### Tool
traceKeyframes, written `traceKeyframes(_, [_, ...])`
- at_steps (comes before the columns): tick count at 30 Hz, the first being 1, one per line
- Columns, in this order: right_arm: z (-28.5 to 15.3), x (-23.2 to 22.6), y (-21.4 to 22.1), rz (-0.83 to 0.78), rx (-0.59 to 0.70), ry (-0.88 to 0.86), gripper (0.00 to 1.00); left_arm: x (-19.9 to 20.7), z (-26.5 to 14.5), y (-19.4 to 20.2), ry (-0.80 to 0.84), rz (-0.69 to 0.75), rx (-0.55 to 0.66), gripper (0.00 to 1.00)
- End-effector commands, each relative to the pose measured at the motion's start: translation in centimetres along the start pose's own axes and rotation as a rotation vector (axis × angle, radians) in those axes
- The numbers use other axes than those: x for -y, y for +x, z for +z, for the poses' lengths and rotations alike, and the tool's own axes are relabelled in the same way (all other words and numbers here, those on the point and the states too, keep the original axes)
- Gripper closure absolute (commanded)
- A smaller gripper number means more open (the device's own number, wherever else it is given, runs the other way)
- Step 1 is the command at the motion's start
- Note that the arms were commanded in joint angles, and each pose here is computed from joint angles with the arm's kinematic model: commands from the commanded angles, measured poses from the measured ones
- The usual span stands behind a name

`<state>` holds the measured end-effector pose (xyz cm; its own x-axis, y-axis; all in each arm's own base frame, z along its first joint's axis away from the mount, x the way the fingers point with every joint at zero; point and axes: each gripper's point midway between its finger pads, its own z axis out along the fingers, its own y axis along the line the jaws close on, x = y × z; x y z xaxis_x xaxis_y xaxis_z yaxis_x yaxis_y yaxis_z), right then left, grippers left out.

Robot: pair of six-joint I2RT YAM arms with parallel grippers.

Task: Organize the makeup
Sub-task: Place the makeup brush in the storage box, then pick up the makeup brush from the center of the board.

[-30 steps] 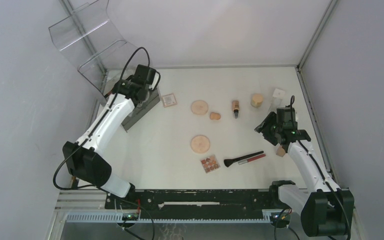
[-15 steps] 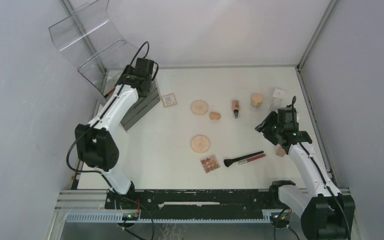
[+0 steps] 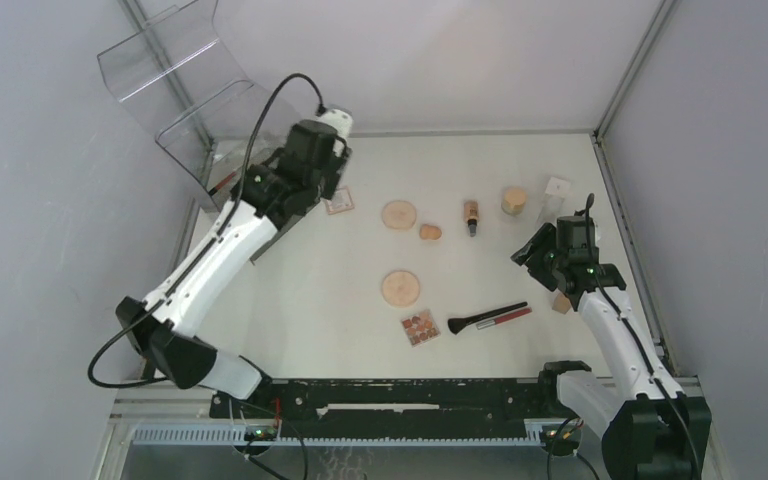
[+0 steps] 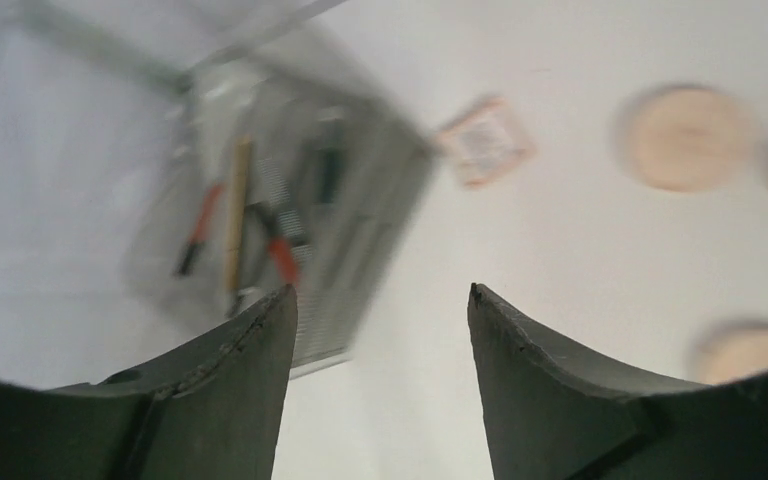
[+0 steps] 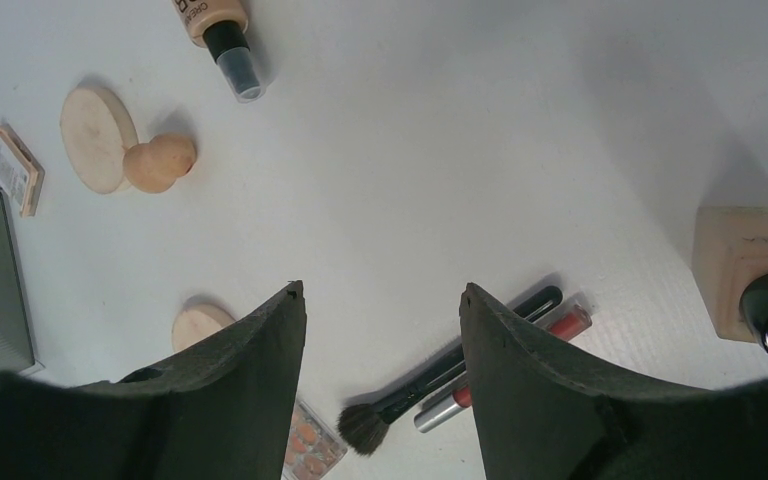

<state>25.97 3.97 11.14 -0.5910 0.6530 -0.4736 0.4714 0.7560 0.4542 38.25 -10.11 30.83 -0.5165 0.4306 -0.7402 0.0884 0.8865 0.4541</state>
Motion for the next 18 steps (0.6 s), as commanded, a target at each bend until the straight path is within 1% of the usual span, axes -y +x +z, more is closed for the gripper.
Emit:
traceKeyframes(1, [0.0, 0.2, -0.6, -0.015, 0.022, 0.011, 0.35, 12.0, -3.9, 0.5, 0.421, -0.044, 0.024, 0.32])
traceKeyframes(6, [-0.4, 1.0, -0.8, -0.012, 0.041, 0.048, 0.34, 23.8, -7.8, 2.5, 0.693, 0.082, -0.006, 0.30])
traceKeyframes(9, [-0.8, 1.7, -1.3, 0.007, 0.068, 0.075, 0.34, 29.6, -10.0, 4.1, 0.802, 0.165, -0.026, 0.30])
traceKeyframes(13, [-1.3, 2.1, -2.0, 0.017, 0.102, 0.080, 0.34, 35.6, -13.0, 5.9, 0.913, 0.276, -0.032, 0.29])
traceKeyframes(18, [-1.9, 2.8, -2.8, 0.044, 0.126, 0.104, 0.34, 40.2, -13.8, 7.5, 0.970, 0.329, -0.052, 0.27])
